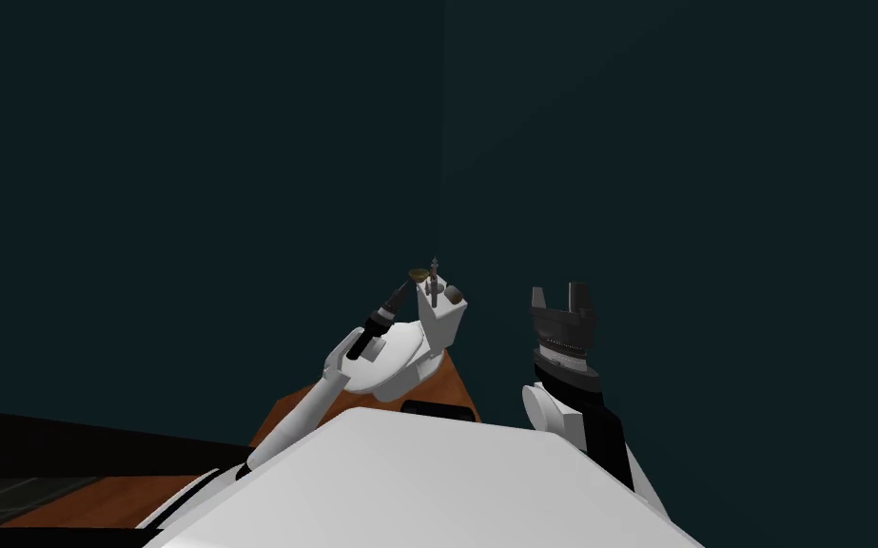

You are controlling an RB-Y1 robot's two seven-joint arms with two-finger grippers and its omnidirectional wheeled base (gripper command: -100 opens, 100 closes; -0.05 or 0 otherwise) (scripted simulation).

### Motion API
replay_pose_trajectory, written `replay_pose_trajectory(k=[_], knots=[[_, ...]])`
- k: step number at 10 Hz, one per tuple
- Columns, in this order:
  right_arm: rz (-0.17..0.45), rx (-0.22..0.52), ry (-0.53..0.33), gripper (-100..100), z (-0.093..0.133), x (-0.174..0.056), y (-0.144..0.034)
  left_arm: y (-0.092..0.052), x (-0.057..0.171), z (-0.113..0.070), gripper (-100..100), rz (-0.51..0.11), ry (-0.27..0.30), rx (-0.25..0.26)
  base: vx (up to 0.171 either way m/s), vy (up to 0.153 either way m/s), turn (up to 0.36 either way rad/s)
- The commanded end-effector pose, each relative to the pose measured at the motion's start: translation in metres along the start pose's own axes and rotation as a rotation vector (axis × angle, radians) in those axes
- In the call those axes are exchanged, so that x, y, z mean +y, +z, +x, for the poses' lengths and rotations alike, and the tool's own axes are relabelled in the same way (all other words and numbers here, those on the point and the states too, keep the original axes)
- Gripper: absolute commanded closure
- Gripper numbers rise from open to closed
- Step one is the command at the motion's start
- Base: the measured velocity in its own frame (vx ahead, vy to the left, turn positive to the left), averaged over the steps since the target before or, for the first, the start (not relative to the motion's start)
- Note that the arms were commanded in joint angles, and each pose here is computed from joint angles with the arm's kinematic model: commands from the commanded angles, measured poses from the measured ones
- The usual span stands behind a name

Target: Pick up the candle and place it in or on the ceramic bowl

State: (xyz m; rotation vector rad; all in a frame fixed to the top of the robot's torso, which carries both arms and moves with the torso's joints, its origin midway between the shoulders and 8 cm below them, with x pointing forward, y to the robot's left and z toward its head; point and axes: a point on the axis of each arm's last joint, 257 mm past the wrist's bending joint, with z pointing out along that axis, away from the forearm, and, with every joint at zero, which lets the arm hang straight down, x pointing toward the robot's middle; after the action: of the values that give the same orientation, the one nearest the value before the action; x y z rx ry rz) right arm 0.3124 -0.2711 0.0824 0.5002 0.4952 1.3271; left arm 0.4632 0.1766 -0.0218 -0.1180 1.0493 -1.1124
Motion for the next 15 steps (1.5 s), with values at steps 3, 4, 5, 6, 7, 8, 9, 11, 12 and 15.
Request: replay_pose_trajectory(k=[3, 4, 5, 6, 7, 8, 9, 11, 12, 15], knots=[[0.000, 0.000, 0.000, 0, 0.000, 0.000, 0.000, 0.014, 0.020, 0.015, -100, 0.004, 0.092, 0.081, -0.029, -0.009, -0.077], [0.000, 0.000, 0.000, 0, 0.000, 0.000, 0.000, 0.012, 0.026, 0.016, -100, -0.008, 0.092, 0.085, -0.022, -0.006, -0.050], [0.000, 0.000, 0.000, 0, 0.000, 0.000, 0.000, 0.016, 0.034, 0.022, -100, -0.007, 0.131, 0.118, -0.020, -0.014, -0.089], [0.000, 0.000, 0.000, 0, 0.000, 0.000, 0.000, 0.022, 0.039, 0.025, -100, 0.002, 0.172, 0.147, -0.040, -0.026, -0.136], [0.000, 0.000, 0.000, 0, 0.000, 0.000, 0.000, 0.019, 0.048, 0.028, -100, -0.018, 0.172, 0.154, -0.035, -0.019, -0.030], [0.000, 0.000, 0.000, 0, 0.000, 0.000, 0.000, 0.024, 0.055, 0.031, -100, -0.013, 0.213, 0.184, -0.032, -0.016, -0.060], [0.000, 0.000, 0.000, 0, 0.000, 0.000, 0.000, 0.021, 0.061, 0.032, -100, -0.024, 0.213, 0.188, -0.023, -0.009, -0.037], [0.000, 0.000, 0.000, 0, 0.000, 0.000, 0.000, 0.028, 0.079, 0.037, -100, -0.026, 0.298, 0.250, -0.030, -0.020, -0.092], [0.000, 0.000, 0.000, 0, 0.000, 0.000, 0.000, 0.025, 0.086, 0.038, -100, -0.041, 0.298, 0.255, -0.031, -0.026, -0.037], [0.000, 0.000, 0.000, 0, 0.000, 0.000, 0.000, 0.030, 0.105, 0.039, -100, -0.047, 0.381, 0.313, -0.025, -0.024, -0.057]])
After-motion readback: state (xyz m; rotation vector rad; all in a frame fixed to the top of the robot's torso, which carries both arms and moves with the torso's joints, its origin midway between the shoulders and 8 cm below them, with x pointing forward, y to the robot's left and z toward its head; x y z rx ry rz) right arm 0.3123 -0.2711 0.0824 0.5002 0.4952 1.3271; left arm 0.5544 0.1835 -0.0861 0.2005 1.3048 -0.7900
